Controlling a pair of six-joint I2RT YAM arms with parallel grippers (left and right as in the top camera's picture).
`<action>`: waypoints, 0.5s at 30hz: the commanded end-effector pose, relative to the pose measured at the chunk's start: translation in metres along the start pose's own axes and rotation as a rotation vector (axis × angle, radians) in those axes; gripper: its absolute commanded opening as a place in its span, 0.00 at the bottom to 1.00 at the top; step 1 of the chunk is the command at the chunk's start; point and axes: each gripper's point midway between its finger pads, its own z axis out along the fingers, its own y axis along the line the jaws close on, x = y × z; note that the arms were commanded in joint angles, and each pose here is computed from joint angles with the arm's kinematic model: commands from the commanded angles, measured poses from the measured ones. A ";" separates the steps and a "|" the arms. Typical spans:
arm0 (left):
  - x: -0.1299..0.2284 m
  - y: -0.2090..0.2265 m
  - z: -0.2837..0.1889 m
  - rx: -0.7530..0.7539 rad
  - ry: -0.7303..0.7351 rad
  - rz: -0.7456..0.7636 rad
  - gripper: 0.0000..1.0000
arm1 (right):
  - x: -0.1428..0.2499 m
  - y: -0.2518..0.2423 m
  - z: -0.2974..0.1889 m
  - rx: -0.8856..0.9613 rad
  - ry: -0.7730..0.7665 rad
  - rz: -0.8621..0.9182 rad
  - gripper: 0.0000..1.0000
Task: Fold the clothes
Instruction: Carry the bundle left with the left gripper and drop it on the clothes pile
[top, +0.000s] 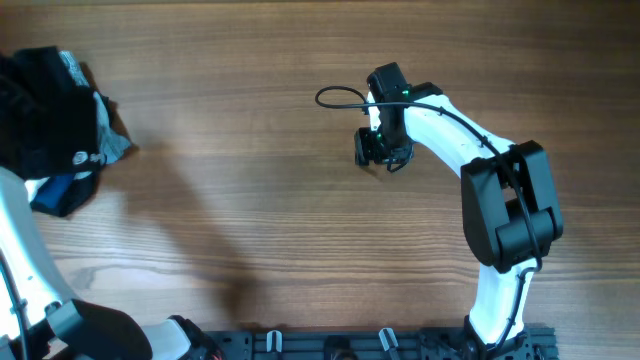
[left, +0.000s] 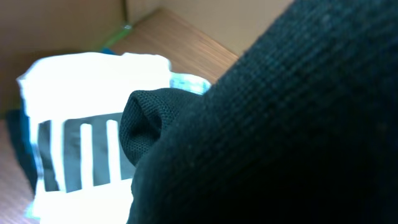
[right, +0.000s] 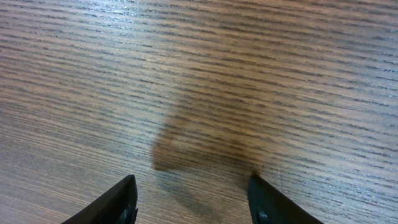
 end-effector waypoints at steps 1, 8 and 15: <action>-0.002 0.029 0.015 -0.051 0.003 -0.060 0.04 | 0.006 -0.009 0.013 0.031 0.038 0.025 0.58; -0.010 0.109 0.075 -0.152 -0.072 -0.132 0.94 | 0.014 -0.011 0.012 0.038 0.069 0.030 0.58; -0.004 0.156 0.067 -0.154 -0.056 -0.230 1.00 | 0.019 -0.012 0.012 0.043 0.090 0.029 0.59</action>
